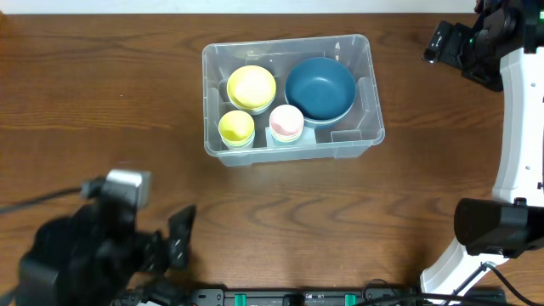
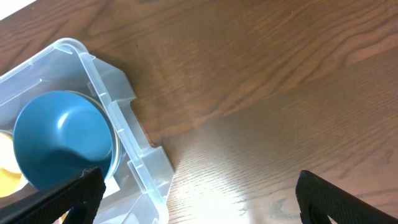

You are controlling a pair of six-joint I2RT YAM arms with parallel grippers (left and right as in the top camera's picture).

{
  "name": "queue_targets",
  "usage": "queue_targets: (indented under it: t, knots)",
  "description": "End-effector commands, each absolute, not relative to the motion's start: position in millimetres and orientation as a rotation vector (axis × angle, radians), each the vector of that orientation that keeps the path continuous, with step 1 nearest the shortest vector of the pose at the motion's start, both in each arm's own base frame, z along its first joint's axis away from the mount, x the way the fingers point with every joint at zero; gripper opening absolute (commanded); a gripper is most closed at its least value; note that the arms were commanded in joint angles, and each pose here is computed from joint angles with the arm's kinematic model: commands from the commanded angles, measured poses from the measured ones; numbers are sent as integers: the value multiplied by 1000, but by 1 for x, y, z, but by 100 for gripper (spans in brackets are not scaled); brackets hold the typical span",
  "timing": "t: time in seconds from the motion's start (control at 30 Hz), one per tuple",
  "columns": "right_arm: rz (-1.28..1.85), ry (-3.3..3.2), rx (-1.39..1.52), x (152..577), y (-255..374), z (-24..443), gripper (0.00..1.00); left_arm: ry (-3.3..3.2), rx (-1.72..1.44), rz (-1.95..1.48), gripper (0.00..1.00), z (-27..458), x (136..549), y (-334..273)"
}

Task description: Pack container

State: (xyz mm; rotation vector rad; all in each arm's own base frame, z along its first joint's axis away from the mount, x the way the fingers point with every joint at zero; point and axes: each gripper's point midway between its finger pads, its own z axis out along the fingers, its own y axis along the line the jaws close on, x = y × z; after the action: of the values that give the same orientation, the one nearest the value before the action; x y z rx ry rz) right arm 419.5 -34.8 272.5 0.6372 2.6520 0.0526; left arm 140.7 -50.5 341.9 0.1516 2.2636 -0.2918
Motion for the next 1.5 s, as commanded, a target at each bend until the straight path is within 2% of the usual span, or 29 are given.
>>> queue_targets:
  t: [0.0,0.37,0.5,0.6,0.8,1.03,1.23,1.47]
  knots:
    - [62,2626,649,416,-35,282,99,2185,110,-183,98,350,122,-23]
    - [62,2626,649,416,-35,282,99,1934,-91,-143,98,360,57,13]
    - [62,2626,649,416,-35,282,99,1818,-156,-121,98,365,56,17]
    - [61,2626,648,416,-35,282,99,1720,-181,-120,98,369,68,17]
    - [62,2626,649,416,-35,282,99,1546,-188,-144,98,366,117,12]
    - [62,2626,649,416,-35,282,99,1498,-188,-152,98,319,173,5]
    - [62,2626,649,416,-35,282,99,1503,-167,-172,98,285,200,-3]
    - [62,2626,649,416,-35,282,99,1490,-158,-182,98,265,216,-7]
